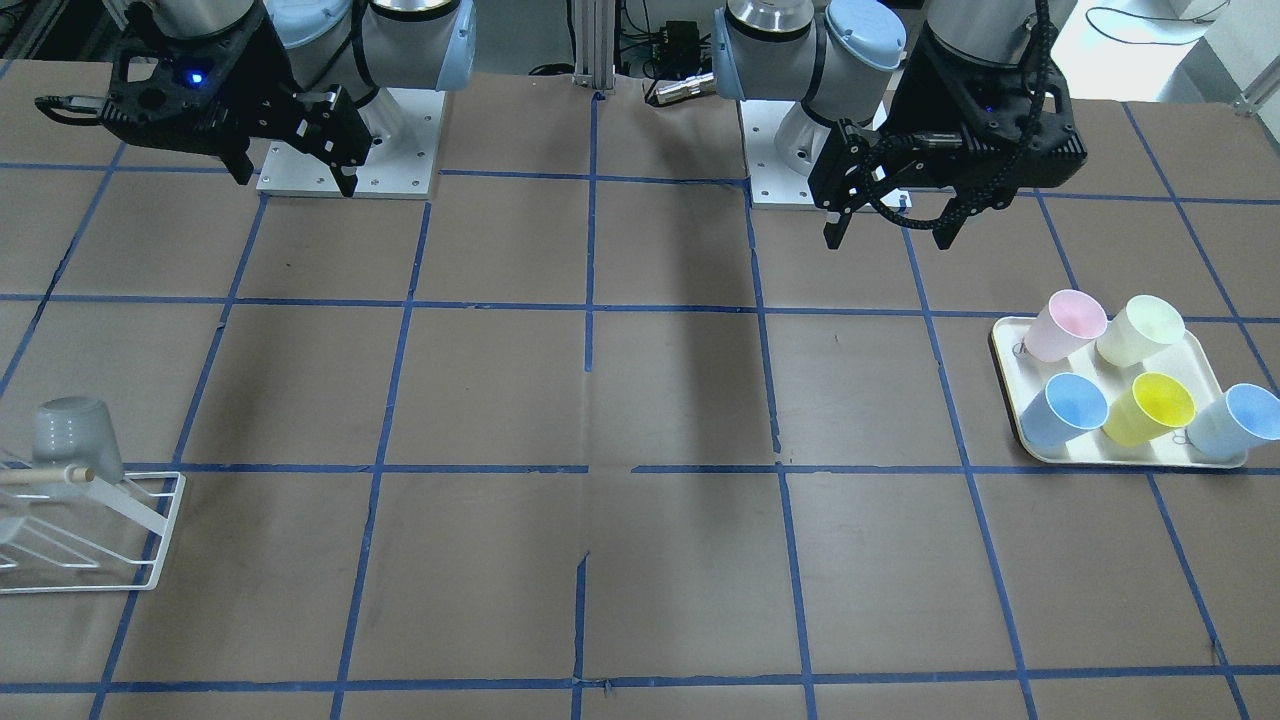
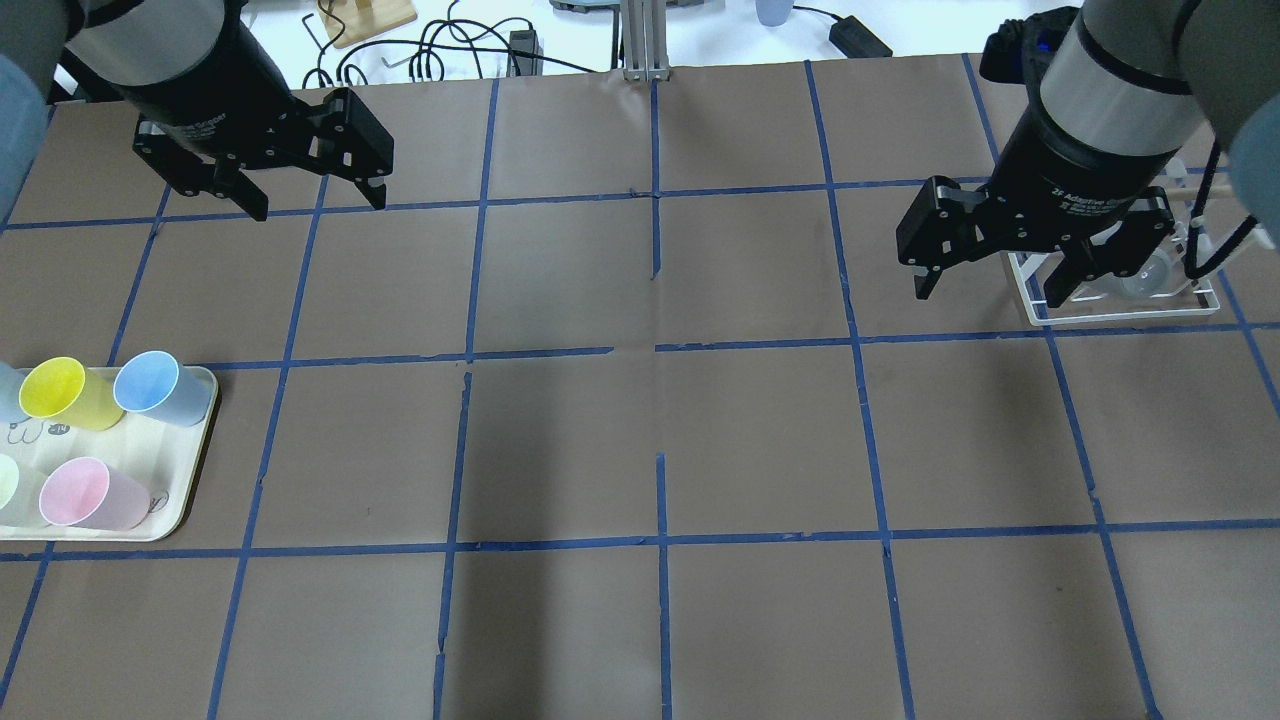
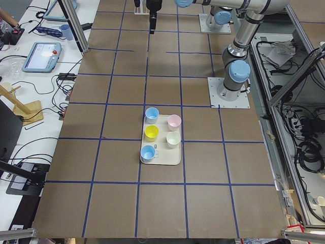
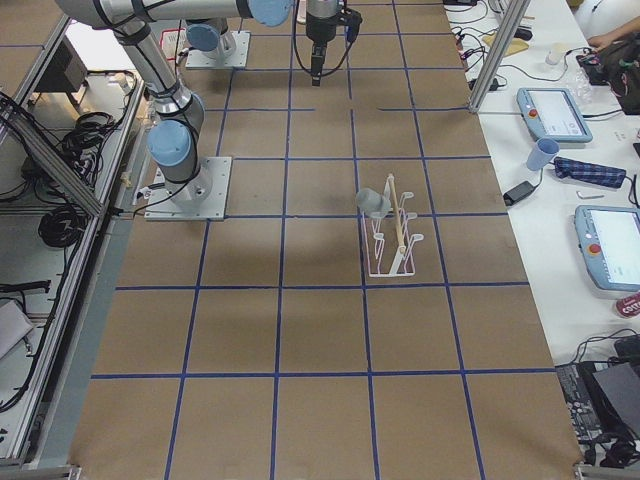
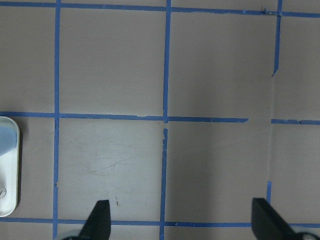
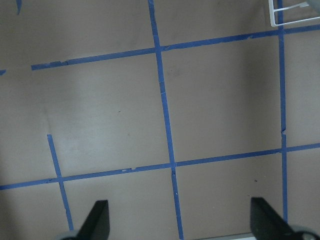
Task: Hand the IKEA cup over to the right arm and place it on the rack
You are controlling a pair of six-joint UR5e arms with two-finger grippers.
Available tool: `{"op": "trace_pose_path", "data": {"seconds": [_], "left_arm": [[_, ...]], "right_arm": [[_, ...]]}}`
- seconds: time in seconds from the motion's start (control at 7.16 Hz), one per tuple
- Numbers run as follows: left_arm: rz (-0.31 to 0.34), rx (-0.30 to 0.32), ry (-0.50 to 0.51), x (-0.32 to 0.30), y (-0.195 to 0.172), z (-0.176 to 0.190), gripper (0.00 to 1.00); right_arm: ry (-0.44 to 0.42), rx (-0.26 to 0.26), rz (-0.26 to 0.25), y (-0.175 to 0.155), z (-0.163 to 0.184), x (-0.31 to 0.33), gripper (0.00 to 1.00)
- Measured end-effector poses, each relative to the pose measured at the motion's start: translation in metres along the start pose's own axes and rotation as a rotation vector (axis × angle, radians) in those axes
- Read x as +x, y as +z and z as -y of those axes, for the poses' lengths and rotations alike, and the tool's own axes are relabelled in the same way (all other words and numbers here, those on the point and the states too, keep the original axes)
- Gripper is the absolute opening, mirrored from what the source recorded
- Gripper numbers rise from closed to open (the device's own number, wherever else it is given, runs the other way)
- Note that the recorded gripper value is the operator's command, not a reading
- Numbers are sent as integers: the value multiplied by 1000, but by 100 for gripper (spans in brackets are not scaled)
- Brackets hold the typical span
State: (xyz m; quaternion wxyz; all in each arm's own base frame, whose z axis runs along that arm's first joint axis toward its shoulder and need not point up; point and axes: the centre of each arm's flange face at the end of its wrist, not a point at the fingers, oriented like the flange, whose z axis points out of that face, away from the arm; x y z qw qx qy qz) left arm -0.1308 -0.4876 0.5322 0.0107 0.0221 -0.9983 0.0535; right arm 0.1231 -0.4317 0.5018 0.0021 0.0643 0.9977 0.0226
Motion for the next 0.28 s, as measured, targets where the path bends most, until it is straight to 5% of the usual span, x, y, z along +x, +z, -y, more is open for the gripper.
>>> {"op": "trace_pose_path", "data": {"seconds": [0.28], "left_arm": [[-1,-1,-1,0,1,0,100]], "right_arm": [[7,2,4,-1,-3,1,100]]}}
